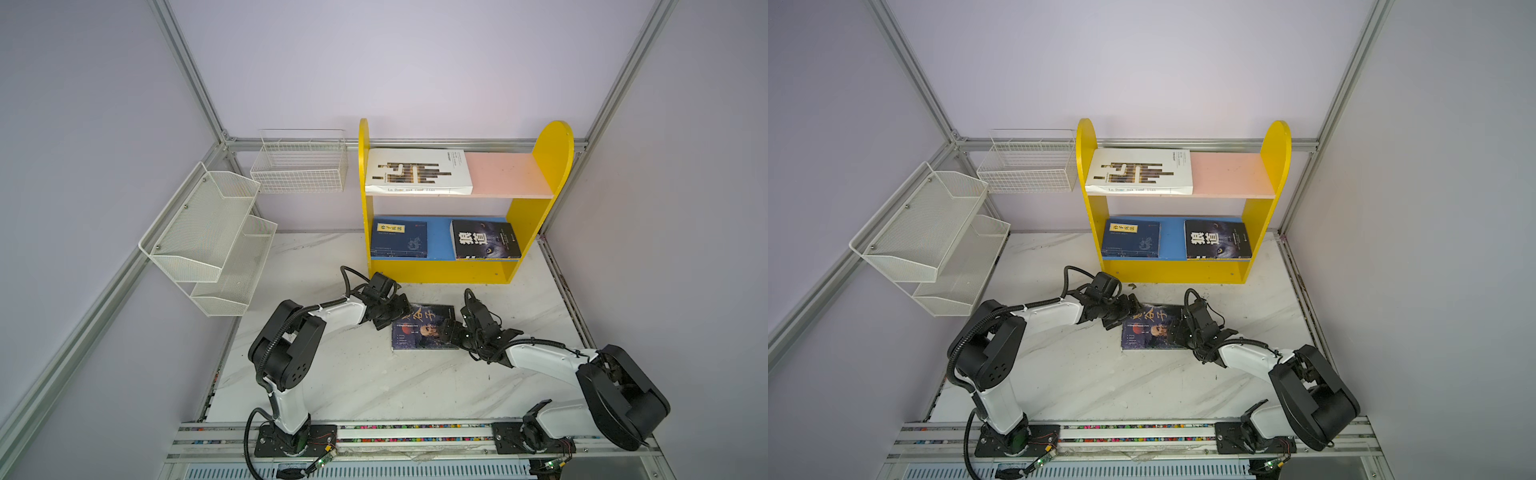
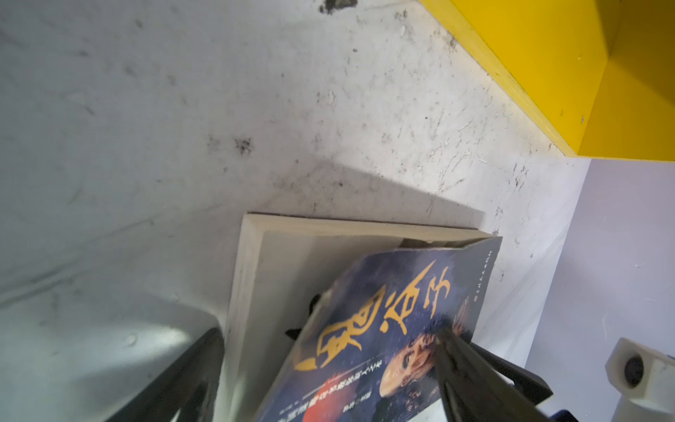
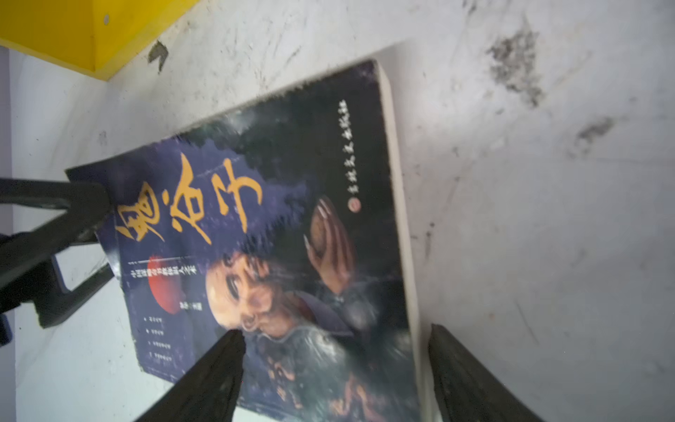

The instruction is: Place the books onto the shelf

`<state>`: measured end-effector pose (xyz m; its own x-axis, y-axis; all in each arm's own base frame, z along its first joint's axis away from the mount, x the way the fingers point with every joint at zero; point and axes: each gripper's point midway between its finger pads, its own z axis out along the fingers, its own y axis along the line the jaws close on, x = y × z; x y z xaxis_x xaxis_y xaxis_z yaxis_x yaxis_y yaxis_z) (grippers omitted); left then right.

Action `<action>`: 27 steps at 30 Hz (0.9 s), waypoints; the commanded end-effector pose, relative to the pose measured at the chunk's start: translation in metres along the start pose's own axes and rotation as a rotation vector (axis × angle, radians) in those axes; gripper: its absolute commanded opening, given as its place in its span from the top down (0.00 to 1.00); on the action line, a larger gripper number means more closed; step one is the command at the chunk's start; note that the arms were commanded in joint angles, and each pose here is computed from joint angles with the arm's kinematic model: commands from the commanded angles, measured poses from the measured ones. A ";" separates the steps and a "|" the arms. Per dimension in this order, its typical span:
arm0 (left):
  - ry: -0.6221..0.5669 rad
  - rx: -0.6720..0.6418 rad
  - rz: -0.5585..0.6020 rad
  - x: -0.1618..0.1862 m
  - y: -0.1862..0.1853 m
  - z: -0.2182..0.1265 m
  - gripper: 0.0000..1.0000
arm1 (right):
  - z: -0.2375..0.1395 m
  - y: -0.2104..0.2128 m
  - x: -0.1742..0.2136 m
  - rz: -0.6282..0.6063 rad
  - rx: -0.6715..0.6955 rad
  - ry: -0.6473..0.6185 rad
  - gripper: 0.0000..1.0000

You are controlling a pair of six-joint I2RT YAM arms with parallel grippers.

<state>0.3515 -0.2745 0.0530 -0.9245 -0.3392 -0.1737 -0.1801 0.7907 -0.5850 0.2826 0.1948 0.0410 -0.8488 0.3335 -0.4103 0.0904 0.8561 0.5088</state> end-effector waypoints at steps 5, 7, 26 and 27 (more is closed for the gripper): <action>0.005 0.192 0.048 0.003 -0.040 -0.021 0.30 | 0.019 -0.010 0.018 0.017 0.003 0.067 0.20; -0.010 0.268 0.063 0.000 -0.058 -0.034 0.36 | 0.021 -0.010 0.021 0.011 0.003 0.078 0.20; -0.042 0.362 0.048 0.014 -0.063 -0.063 0.56 | 0.031 -0.006 0.025 -0.002 -0.022 0.111 0.21; -0.037 0.341 0.059 0.016 -0.059 -0.060 0.55 | 0.031 -0.005 0.025 0.000 -0.025 0.110 0.20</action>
<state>0.3468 -0.2835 0.1409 -0.8811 -0.3956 -0.2593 -0.0318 0.5965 -0.8019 0.3106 0.2112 0.0422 -0.8142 0.3415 -0.4696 0.0253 0.8289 0.5588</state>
